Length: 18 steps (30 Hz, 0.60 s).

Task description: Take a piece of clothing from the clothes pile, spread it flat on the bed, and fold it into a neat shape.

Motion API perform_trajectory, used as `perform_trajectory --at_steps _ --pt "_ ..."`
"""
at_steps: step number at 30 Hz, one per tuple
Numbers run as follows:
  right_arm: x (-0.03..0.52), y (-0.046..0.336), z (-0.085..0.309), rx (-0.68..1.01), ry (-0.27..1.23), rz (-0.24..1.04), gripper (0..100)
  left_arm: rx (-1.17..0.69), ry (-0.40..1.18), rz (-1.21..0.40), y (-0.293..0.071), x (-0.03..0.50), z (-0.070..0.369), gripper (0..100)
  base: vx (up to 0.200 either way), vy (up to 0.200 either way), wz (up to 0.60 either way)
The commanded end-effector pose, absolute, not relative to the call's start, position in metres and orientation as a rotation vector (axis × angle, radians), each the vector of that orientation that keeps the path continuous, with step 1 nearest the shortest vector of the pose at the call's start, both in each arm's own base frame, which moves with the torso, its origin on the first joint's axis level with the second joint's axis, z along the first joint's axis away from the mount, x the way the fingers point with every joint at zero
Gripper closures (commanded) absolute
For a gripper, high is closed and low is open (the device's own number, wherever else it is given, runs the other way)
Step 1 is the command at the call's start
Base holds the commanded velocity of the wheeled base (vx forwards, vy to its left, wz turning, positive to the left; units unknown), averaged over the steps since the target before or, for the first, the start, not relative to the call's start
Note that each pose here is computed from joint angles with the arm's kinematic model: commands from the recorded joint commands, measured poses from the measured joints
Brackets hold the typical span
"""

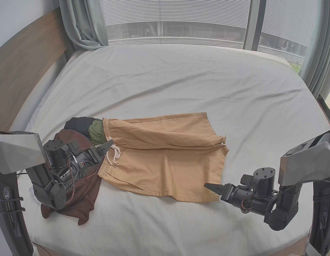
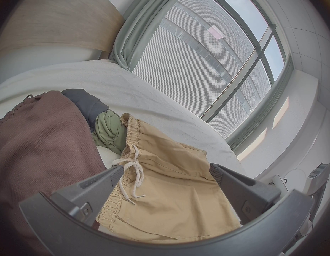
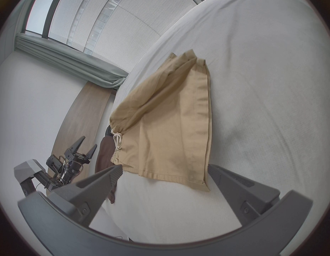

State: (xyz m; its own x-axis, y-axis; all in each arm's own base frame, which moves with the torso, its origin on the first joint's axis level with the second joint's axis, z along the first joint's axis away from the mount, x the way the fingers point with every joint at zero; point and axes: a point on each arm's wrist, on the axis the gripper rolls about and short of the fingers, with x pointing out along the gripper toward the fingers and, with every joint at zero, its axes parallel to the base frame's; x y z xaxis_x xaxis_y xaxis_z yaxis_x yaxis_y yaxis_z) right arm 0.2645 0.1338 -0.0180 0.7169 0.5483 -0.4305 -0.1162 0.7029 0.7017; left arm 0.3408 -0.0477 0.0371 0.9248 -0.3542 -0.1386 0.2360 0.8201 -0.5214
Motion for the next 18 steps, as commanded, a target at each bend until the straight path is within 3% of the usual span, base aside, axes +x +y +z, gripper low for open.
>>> perform_trajectory --at_steps 1,18 --pt "0.264 0.126 -0.007 0.710 0.646 0.397 0 -0.527 0.258 -0.298 -0.041 0.342 0.028 0 0.000 0.000 0.00" --pt "0.271 0.118 -0.010 0.711 0.632 0.365 0 -0.549 0.390 -0.220 -0.028 0.335 0.003 0 0.000 0.000 0.00"
